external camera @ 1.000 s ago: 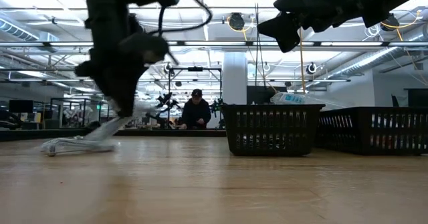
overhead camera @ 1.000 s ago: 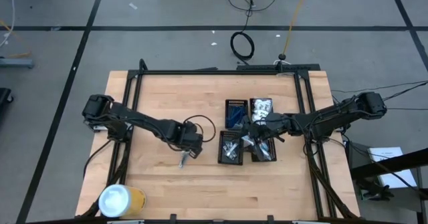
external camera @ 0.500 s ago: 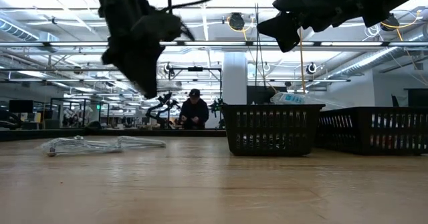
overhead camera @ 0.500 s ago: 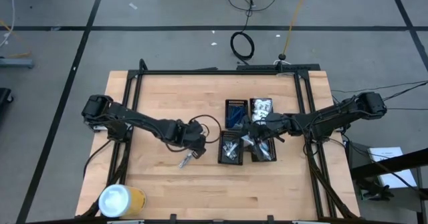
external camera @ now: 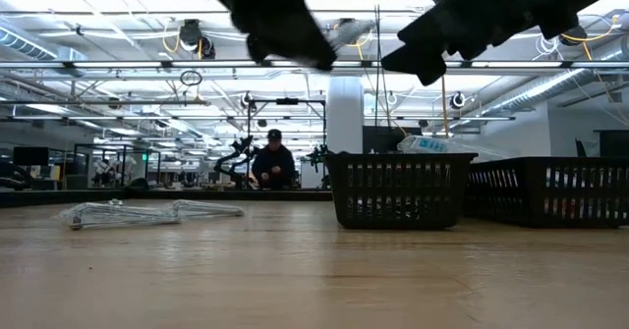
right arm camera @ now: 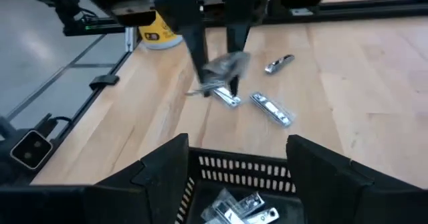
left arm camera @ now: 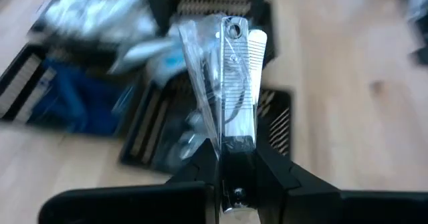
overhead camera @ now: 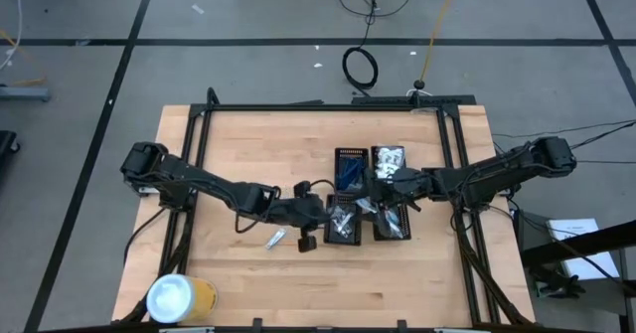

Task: Pick & Place Travel size toiletries
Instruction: Put the nail cutter into the bottom left black basket

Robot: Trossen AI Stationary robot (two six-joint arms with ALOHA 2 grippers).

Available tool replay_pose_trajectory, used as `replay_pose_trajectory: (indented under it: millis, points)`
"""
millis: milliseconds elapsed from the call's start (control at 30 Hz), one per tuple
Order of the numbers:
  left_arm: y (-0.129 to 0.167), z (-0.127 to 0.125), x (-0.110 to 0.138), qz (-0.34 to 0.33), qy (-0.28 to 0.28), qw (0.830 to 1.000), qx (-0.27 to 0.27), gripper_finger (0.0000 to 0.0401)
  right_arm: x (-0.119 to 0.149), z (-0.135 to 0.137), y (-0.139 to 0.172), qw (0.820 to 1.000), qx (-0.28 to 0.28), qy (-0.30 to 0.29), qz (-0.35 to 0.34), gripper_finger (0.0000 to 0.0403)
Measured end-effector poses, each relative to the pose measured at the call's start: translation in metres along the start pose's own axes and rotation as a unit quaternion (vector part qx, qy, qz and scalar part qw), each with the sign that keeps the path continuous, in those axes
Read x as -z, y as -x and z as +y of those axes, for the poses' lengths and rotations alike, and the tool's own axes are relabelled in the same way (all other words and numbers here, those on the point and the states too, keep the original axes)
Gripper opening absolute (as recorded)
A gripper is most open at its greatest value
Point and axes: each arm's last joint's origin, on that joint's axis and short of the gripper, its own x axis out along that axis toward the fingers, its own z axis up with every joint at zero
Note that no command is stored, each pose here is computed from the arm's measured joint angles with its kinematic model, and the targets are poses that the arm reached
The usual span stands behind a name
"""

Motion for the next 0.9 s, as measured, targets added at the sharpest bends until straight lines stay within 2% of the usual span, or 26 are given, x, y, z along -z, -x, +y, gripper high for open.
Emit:
replay_pose_trajectory:
  millis: [133,367,500,667,800,900]
  points:
    - [0.000,0.000,-0.010,-0.040,-0.008,0.998,0.040,0.0042,0.000,0.000,0.000,1.000,-0.001,0.003,0.002,0.0238]
    - [-0.001,-0.001,-0.013,-0.057,-0.002,0.997,0.054,0.0042,0.001,0.001,0.002,1.000,0.000,-0.005,0.009,0.0238]
    - [-0.018,-0.004,-0.006,-0.046,0.007,0.997,0.060,0.0042,-0.009,0.003,0.014,1.000,-0.002,-0.010,-0.016,0.0238]
    - [-0.050,-0.007,0.005,-0.049,0.012,0.993,0.102,0.0042,-0.017,0.007,0.026,0.999,-0.009,-0.010,-0.039,0.0238]
    - [-0.066,0.002,0.014,-0.031,0.048,0.994,0.090,0.0045,-0.015,0.012,0.025,0.999,-0.018,-0.008,-0.029,0.0238]
    - [-0.071,0.008,0.018,-0.013,0.075,0.994,0.078,0.0074,-0.014,0.014,0.025,0.999,-0.024,-0.006,-0.028,0.0238]
